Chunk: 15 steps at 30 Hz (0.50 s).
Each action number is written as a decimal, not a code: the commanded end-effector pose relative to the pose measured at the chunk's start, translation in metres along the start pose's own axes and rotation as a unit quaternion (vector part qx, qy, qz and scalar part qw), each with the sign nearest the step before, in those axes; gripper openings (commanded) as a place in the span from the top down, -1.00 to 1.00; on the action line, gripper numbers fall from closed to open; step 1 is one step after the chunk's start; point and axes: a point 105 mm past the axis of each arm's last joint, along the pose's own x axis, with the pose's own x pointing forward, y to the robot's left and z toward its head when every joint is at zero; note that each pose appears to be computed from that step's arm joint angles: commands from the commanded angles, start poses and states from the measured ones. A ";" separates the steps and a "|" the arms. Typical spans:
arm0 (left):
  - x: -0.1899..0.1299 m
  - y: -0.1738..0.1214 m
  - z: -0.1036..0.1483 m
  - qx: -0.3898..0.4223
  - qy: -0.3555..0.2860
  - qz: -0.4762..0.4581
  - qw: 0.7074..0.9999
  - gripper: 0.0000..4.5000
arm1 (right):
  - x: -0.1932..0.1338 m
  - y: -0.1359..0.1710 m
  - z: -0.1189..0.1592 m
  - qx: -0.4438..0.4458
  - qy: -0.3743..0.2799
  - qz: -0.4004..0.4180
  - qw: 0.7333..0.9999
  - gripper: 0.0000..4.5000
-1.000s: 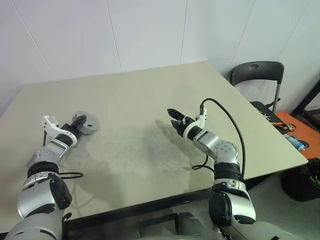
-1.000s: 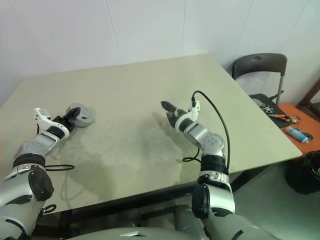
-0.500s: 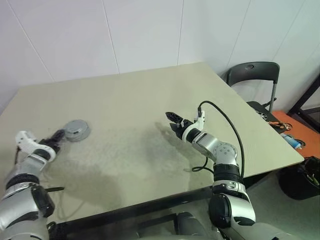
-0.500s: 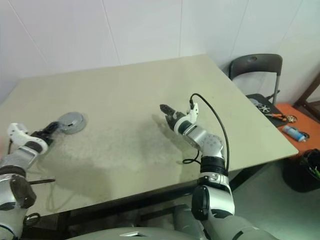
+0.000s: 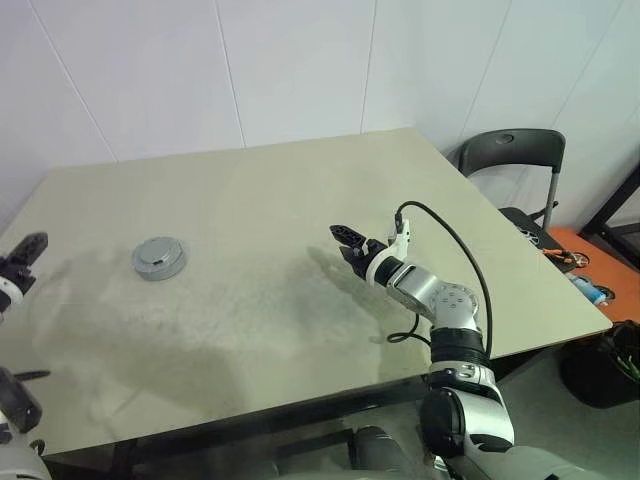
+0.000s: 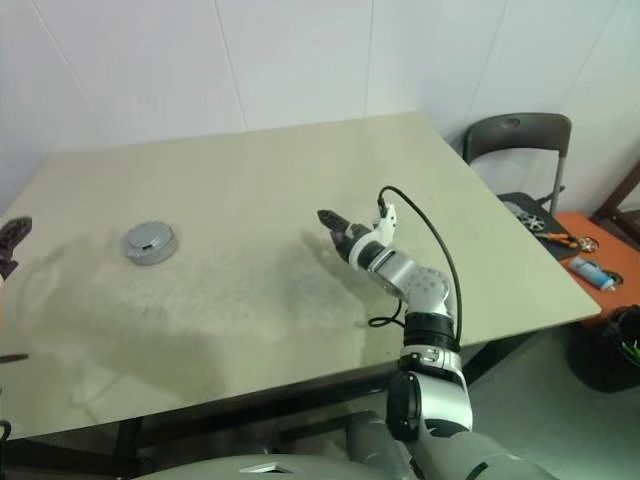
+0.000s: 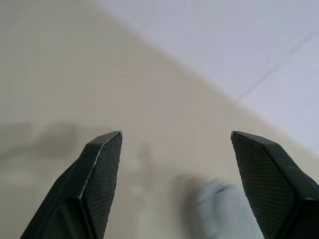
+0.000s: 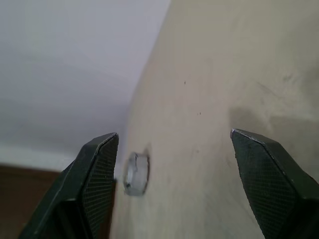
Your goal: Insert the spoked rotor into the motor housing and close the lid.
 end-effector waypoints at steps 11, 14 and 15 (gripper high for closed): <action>0.015 -0.195 -0.102 0.213 0.235 -0.471 0.823 -0.65 | -0.028 0.084 0.020 -0.403 0.104 0.078 0.906 -0.65; -0.005 -0.206 -0.125 0.256 0.271 -0.511 0.775 -0.65 | -0.029 0.087 0.029 -0.419 0.097 0.080 0.899 -0.65; -0.009 -0.210 -0.128 0.253 0.276 -0.516 0.770 -0.65 | -0.029 0.088 0.030 -0.422 0.093 0.082 0.898 -0.65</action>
